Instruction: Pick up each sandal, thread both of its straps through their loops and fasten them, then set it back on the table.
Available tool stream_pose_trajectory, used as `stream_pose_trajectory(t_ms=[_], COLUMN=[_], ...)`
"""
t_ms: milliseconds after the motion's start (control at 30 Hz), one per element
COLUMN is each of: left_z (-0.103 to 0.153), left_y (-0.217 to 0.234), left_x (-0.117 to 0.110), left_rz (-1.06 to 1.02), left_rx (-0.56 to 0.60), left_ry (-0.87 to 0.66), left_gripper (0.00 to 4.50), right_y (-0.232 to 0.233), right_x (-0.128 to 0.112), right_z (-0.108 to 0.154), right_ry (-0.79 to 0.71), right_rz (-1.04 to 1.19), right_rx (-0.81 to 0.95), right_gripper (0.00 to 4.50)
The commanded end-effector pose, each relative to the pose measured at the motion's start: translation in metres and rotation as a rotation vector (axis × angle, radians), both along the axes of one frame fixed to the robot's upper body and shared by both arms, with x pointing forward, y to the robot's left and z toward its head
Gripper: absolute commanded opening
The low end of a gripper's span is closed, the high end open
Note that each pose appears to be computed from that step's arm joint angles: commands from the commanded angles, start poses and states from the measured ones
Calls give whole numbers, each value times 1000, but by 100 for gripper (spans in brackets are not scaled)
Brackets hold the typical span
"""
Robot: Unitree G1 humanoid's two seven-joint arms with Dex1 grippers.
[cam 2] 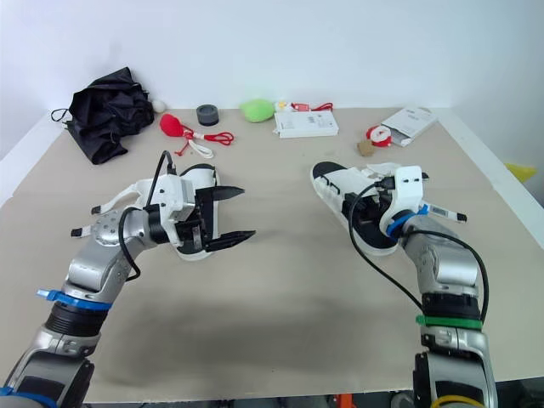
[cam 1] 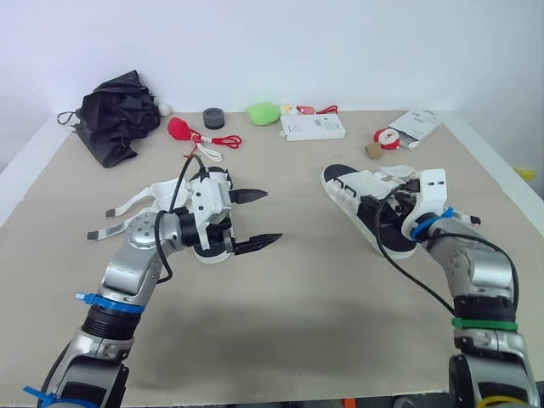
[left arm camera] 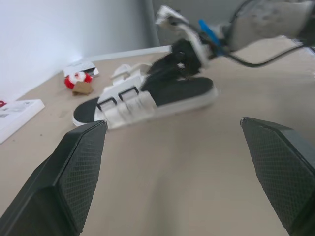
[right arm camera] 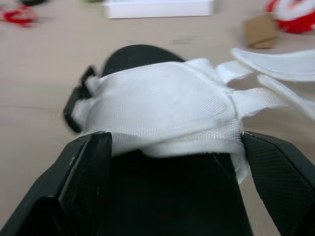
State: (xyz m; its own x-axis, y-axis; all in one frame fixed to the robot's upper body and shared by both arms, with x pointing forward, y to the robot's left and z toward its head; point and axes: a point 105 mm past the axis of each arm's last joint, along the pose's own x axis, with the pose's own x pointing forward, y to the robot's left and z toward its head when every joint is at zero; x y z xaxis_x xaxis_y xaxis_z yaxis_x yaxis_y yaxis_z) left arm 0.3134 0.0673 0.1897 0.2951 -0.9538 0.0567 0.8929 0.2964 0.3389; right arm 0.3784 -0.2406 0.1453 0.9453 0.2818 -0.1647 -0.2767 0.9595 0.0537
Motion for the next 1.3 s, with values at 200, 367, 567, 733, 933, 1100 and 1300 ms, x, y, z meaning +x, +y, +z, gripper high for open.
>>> stream_pose_trajectory(t_ms=[200,367,567,733,933,1100,1300], left_z=[7,6,5,7,13,15,17], left_y=[8,8,12,14,15,16,19], left_x=[5,5,5,5,5,5,6], left_rz=[22,28,46,52,60,68,93], left_rx=[-5,-4,-7,-6,-11,-11,-20], left_ry=[-39,-36,-25,-27,-37,-43,-48], left_gripper=[450,450,450,450,450,450,450], right_y=[10,27,40,49,57,59,34], right_x=[-21,-34,-35,-12,21,44,64], right_z=[21,20,-1,-4,-1,-5,-18], right_ry=[-76,-75,-17,-29,-50,-57,-57], right_rz=[92,171,181,173,175,138,-8], right_rx=[19,50,29,30,37,20,-26], right_gripper=[448,448,448,448,448,448,270])
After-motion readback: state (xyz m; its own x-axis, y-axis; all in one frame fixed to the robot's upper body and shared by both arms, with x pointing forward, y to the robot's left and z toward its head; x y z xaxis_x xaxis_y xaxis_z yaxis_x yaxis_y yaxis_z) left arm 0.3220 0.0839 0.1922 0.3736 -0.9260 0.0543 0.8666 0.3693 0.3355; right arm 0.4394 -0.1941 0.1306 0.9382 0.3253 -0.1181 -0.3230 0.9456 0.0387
